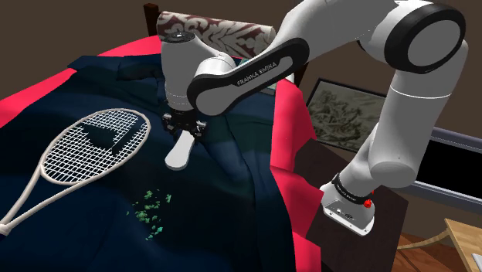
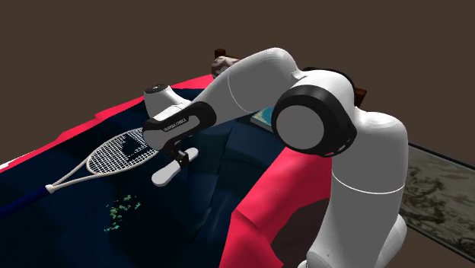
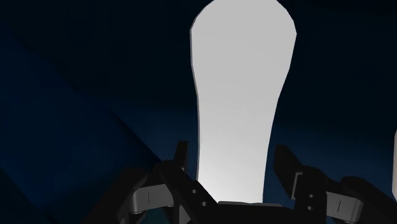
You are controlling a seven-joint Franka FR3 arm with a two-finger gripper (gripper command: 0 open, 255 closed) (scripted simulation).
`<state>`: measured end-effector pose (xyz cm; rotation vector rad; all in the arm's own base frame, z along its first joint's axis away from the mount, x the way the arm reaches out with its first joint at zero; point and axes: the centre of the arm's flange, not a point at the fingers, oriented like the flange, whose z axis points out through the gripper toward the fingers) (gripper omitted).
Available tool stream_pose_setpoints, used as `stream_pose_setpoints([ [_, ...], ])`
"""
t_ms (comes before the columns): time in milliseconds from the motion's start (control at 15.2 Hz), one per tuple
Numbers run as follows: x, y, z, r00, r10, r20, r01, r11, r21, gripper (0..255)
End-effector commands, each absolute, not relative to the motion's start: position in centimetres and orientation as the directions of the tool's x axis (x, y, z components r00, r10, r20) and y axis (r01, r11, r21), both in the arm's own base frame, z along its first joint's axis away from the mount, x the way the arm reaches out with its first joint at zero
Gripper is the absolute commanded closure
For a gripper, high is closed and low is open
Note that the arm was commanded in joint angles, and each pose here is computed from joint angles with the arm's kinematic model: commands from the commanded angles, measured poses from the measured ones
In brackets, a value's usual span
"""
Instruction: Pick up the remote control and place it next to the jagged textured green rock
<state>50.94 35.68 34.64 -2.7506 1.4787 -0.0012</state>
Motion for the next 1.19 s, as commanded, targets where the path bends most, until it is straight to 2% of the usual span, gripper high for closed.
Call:
stream_pose_setpoints([
  [0, 50.9, 35.7, 34.7, 0.552, -0.834, -0.008, -0.834, -0.551, -0.017, 0],
  [330, 50.9, 35.7, 34.7, 0.552, -0.834, -0.008, -0.834, -0.551, -0.017, 0],
  [594, 50.9, 35.6, 39.7, 0.552, -0.834, -0.008, -0.834, -0.551, -0.017, 0],
  [1122, 50.9, 35.6, 39.7, 0.552, -0.834, -0.008, -0.834, -0.551, -0.017, 0],
])
